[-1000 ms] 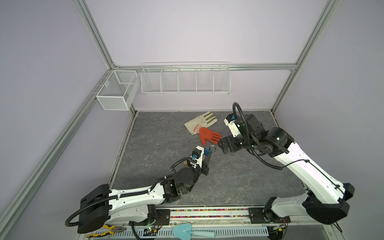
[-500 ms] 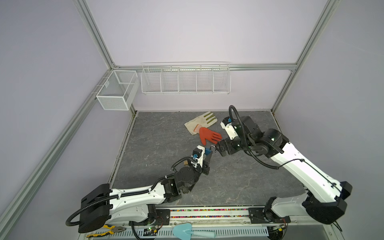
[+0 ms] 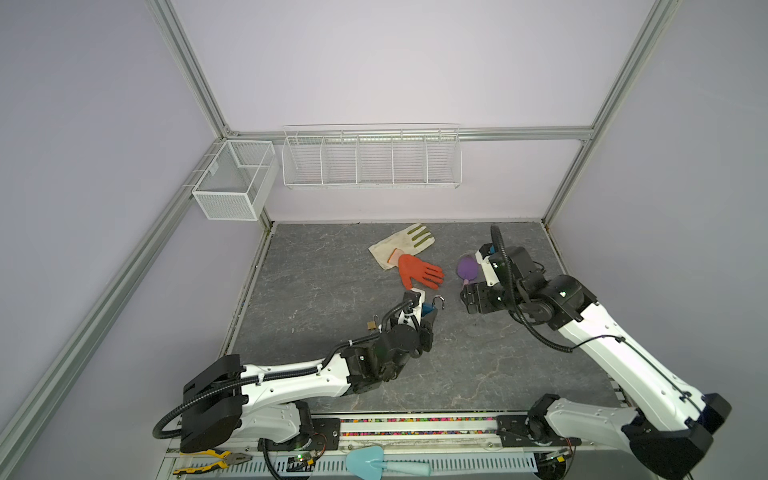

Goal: Unlock with the key
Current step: 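Lower the opened blue padlock with the left gripper onto the table and release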

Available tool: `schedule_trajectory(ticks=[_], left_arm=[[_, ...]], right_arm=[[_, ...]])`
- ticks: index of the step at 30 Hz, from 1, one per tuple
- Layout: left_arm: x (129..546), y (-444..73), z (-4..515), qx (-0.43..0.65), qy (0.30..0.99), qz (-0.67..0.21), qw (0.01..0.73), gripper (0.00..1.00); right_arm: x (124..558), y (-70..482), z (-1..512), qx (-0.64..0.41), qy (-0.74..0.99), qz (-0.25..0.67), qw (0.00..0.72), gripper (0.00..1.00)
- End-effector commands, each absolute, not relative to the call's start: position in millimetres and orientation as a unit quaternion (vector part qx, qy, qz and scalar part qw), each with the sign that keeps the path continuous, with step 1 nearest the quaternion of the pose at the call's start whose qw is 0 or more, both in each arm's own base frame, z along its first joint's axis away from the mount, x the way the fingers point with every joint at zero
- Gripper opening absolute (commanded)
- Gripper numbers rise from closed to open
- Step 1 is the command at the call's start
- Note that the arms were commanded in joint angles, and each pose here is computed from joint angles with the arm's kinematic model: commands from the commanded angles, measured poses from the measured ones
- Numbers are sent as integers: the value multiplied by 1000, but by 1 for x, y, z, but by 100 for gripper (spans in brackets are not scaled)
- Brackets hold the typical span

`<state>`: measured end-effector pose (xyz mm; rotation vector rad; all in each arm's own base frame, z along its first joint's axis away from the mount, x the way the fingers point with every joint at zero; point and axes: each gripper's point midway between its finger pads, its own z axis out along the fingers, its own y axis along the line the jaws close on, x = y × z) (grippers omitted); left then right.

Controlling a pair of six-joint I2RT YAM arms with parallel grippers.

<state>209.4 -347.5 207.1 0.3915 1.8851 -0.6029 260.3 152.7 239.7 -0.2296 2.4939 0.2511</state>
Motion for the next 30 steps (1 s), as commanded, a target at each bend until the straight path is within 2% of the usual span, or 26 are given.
schedule_trajectory(ticks=[1,6,13,22,30], left_arm=[[207,-348,170,119,853,-233,452,0],[208,-355,125,98,904,-166,381,0],[212,-372,84,111,942,-82,306,0],[220,-381,37,91,971,-76,209,0],[222,-380,25,89,976,-63,191,0]], right_arm=[[266,141,216,-20,945,116,307,89],[265,129,172,40,950,146,273,89],[261,108,136,77,959,126,242,89],[264,84,118,130,957,131,225,89],[267,83,110,133,958,132,216,89]])
